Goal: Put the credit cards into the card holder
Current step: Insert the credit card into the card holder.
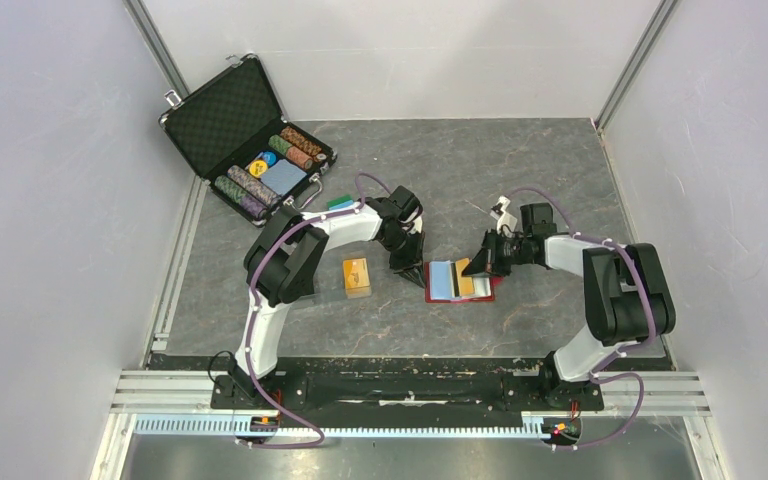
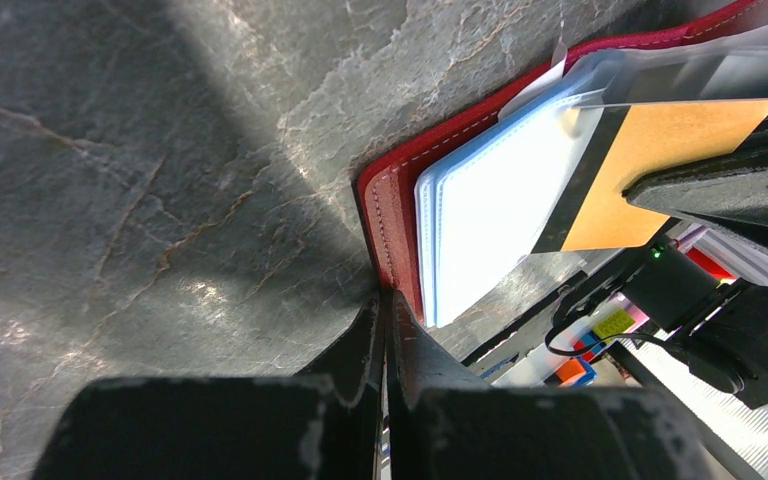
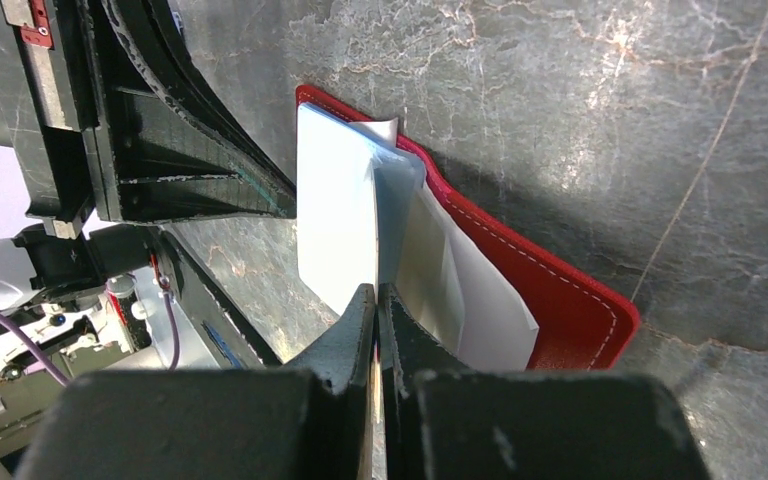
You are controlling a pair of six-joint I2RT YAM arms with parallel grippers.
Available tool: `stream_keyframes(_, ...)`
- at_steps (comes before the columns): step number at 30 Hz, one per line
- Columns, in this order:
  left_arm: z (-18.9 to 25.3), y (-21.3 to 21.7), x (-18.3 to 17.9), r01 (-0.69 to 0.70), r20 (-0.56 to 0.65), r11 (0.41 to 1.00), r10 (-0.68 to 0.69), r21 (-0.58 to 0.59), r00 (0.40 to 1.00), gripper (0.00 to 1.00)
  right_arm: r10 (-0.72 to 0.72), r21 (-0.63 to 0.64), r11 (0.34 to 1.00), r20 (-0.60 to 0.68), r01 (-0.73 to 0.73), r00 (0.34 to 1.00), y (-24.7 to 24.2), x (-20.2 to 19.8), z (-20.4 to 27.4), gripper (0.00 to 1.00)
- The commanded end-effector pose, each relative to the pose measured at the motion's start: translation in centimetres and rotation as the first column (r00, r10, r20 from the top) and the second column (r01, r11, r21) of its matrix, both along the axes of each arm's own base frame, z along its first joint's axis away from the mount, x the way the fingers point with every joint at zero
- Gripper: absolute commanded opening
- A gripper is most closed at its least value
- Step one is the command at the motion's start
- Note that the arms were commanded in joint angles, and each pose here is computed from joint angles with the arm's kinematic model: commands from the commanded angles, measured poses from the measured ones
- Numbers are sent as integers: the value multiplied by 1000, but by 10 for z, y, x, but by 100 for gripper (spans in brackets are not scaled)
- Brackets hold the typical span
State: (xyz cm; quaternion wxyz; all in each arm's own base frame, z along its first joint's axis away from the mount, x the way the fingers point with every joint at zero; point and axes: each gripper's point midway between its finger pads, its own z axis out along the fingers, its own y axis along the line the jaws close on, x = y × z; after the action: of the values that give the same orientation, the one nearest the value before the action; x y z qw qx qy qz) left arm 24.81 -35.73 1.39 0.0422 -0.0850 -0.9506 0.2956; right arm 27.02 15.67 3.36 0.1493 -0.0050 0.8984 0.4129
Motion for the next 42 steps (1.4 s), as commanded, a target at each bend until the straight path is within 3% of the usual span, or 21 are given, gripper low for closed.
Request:
stream_keyframes(1, -30, 10, -12, 39, -23, 995, -37, 88, 999, 2, 13, 10, 1000, 55, -14, 998, 3, 10, 0, 0)
stream_keyframes(19, -32, 10, -14, 38, -35, 995, -35, 90, 999, 2, -31, 42, 999, 71, 28, 997, 21, -1, -6, 3)
stream_keyframes(27, -32, 10, -13, 37, -33, 995, -34, 90, 999, 2, -36, -166, 984, 122, 56, 992, -4, 12, -2, 34)
stream_keyframes(33, -32, 9, -12, 38, -34, 995, -35, 88, 999, 2, 3, -237, 971, 123, 26, 992, -7, 9, 3, 53)
stream_keyframes(38, -32, 7, -11, 39, -30, 996, -37, 83, 999, 2, 37, -285, 959, 119, -2, 992, -5, 8, 7, 63)
stream_keyframes(42, -29, 2, -9, 38, -35, 997, -36, 66, 999, 2, 51, -313, 950, 114, -12, 992, -7, 7, 8, 64)
